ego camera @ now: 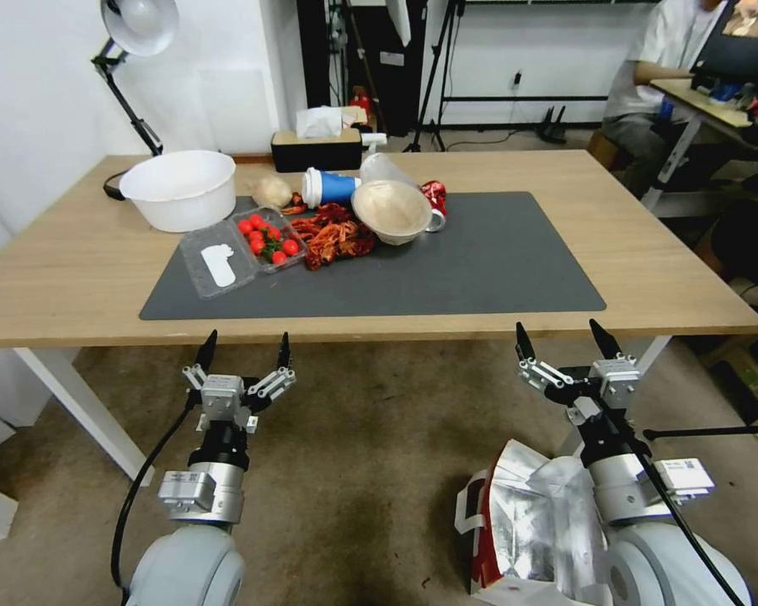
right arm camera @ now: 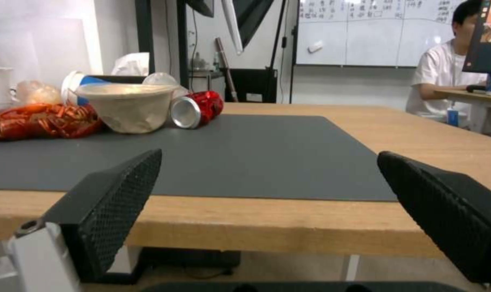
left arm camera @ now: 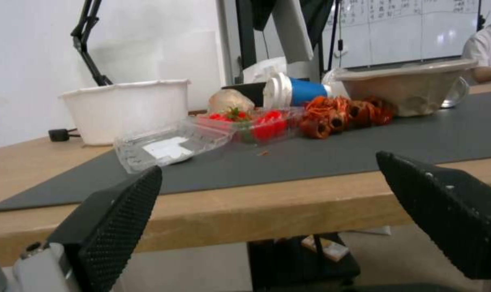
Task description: Pick up the food delivery bag from the floor and place it on the table.
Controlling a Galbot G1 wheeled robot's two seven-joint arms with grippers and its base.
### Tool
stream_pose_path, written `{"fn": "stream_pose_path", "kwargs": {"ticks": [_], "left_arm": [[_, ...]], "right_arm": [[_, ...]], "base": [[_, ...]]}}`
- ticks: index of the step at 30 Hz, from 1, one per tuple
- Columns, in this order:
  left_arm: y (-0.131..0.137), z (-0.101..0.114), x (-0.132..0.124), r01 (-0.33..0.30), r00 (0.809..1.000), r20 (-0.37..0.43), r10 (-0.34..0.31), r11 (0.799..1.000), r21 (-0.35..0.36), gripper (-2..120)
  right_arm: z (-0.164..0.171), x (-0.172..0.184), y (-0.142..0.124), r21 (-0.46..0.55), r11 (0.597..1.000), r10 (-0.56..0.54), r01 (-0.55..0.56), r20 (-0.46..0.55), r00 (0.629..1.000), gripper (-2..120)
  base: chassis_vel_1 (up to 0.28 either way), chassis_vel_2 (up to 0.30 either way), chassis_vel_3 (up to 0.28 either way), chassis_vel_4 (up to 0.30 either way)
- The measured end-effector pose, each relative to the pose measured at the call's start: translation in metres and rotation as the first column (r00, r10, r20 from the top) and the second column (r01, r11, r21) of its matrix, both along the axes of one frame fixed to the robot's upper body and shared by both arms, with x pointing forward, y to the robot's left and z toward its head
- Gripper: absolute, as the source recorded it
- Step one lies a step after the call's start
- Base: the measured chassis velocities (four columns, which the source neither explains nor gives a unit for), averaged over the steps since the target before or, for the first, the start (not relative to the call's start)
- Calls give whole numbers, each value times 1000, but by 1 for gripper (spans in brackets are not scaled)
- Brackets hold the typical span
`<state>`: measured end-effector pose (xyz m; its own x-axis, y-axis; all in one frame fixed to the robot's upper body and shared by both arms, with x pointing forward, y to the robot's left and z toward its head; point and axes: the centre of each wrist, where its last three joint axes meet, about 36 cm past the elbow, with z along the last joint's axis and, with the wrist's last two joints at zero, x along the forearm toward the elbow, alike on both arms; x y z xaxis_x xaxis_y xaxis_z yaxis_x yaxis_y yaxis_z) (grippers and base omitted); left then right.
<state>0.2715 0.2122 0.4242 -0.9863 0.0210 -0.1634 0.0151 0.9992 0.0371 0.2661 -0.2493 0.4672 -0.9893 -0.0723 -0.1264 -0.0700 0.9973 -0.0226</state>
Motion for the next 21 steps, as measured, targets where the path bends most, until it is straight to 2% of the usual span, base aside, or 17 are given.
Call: {"fn": "stream_pose_path", "kwargs": {"ticks": [21], "left_arm": [[-2,-4,-2,-12,1000,-13,12,1000,-6,99]], "right_arm": [[-1,-1,-1,-2,1000,5,-5,-3,1000,100]], "base": [[0,0,0,0]]}}
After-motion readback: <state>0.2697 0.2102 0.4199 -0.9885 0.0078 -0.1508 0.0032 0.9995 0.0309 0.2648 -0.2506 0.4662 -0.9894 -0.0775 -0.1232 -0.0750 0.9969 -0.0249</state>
